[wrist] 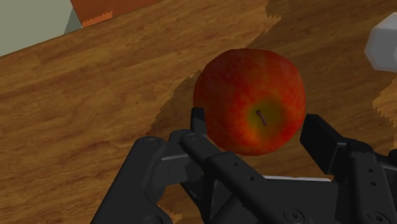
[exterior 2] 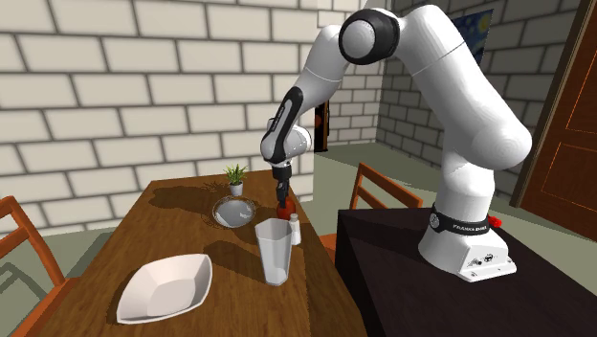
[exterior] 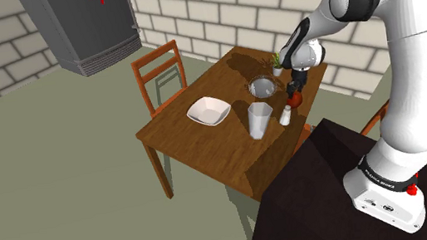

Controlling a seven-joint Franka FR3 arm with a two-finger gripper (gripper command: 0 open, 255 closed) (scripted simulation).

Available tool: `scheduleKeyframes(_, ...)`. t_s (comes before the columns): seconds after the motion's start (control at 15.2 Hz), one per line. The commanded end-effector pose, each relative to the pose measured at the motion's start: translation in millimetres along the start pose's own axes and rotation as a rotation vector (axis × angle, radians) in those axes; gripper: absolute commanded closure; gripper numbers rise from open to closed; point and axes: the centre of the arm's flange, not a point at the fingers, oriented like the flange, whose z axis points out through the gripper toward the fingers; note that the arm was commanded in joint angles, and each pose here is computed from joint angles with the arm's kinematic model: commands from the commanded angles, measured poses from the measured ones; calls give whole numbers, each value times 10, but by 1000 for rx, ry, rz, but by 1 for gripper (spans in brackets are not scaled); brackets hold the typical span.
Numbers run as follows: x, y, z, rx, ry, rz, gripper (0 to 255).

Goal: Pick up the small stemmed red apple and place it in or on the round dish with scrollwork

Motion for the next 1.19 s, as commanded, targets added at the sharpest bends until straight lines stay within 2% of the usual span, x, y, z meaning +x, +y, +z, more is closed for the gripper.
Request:
scheduleKeyframes(0.0,-4,2,-77,0,0,0,255)
scheduleKeyframes(1.12,-51,10,-973,0,0,0,255)
